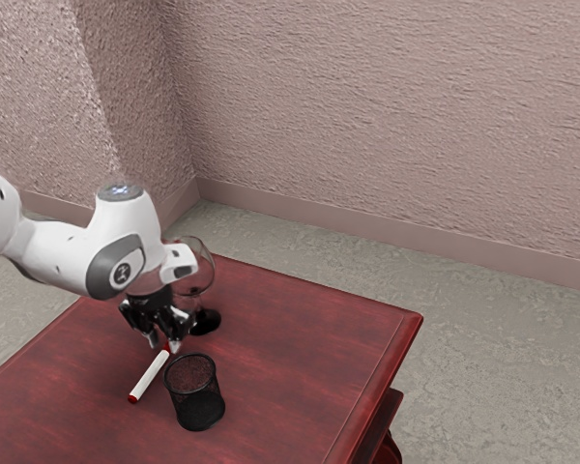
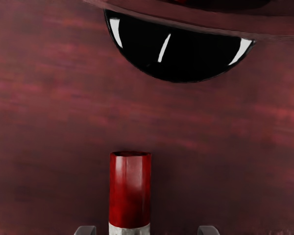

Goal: Put the marker into the pen holder.

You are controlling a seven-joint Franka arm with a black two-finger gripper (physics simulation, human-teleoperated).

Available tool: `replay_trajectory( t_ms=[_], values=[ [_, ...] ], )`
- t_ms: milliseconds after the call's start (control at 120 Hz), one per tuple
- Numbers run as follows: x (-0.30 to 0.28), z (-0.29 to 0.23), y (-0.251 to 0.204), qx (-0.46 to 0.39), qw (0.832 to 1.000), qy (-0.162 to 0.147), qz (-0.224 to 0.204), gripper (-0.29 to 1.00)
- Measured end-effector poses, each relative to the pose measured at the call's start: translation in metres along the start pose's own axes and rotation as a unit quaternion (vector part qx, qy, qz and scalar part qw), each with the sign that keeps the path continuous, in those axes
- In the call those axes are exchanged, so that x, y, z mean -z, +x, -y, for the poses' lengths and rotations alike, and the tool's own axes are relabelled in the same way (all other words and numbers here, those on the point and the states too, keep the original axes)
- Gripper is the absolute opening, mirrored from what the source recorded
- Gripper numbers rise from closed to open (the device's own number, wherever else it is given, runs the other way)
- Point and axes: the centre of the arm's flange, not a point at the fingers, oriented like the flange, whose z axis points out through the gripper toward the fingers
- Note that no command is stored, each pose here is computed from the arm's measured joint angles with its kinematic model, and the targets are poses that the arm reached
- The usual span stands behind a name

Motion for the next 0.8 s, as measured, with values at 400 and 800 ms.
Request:
replay_trajectory(
  t_ms=[400,800],
  values=[
    [-0.022,0.009,-0.012,-0.031,0.999,0.029,0.022,0.22],
    [-0.026,0.013,-0.011,-0.026,0.999,0.027,0.013,0.11]
  ],
)
